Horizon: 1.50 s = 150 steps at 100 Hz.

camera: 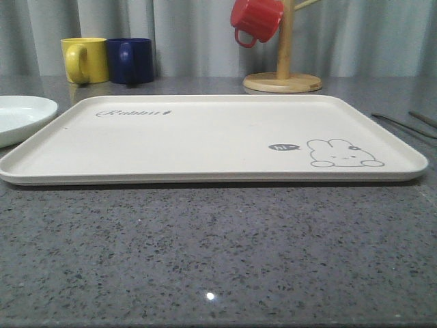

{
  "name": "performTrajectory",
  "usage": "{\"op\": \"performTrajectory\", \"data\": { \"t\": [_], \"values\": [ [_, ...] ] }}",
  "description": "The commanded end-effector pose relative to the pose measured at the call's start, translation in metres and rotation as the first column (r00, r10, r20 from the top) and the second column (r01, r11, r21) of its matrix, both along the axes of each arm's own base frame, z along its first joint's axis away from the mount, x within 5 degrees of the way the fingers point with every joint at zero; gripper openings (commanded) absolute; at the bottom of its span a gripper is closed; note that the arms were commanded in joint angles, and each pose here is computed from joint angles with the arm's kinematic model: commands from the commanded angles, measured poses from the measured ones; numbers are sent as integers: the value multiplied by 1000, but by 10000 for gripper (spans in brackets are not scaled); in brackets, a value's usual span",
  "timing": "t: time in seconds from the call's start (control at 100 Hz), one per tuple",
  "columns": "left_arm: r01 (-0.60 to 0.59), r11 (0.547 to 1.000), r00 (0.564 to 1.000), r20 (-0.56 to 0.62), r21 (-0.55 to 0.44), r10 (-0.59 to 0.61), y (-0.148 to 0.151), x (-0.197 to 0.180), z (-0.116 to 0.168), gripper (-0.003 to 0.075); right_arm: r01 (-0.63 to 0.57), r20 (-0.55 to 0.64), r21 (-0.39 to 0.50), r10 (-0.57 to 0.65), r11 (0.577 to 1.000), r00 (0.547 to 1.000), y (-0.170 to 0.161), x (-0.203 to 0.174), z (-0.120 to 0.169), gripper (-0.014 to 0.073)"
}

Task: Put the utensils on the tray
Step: 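Grasp the white plate rim with the left gripper and lift it, then carry the plate over the tray and lower it onto the tray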

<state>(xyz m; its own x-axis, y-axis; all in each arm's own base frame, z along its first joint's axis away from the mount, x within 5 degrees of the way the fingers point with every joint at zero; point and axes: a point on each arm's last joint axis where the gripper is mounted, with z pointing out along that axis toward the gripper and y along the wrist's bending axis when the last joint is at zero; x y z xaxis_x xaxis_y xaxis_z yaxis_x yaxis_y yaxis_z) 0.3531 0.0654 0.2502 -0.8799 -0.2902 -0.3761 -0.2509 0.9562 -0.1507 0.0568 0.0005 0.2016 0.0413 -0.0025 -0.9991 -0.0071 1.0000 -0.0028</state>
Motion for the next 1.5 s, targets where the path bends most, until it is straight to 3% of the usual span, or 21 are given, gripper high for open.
{"op": "performTrajectory", "data": {
  "t": [0.0, 0.16, 0.38, 0.66, 0.88, 1.03, 1.27, 1.49],
  "values": [
    [-12, 1000, 998, 66, -2, 12, 1, 2, 18, 488, 4, 80, -15, -3, 1000, 997, 0, -1, 8, -69],
    [16, 1000, 999, 42, 3, -16, 0, 1, 14, 384, 4, 80, -15, -3, 1000, 997, 0, -1, 8, -69],
    [40, 999, 998, 39, 11, -40, 0, 1, 14, -20, 4, 80, -15, -3, 1000, 997, 0, -1, 8, -69],
    [42, 999, 994, 101, 21, -44, 7, -10, 37, -19, 4, 80, -15, -3, 1000, 997, 0, -1, 8, -69],
    [48, 990, 964, 265, -132, -11, 21, -35, 77, -19, 4, 80, -15, -3, 1000, 997, 0, -1, 8, -69],
    [117, 973, 939, 340, -199, -43, 14, -45, 98, -19, 4, 80, -15, -3, 1000, 997, 0, -1, 8, -69],
    [311, 929, 898, 381, -200, -218, -37, -39, 119, -19, 4, 80, -15, -3, 1000, 997, 0, -1, 8, -69],
    [482, 853, 841, 379, -201, -386, -103, -27, 113, -19, 4, 80, -15, -3, 1000, 997, 0, -1, 8, -69]
  ]
}}
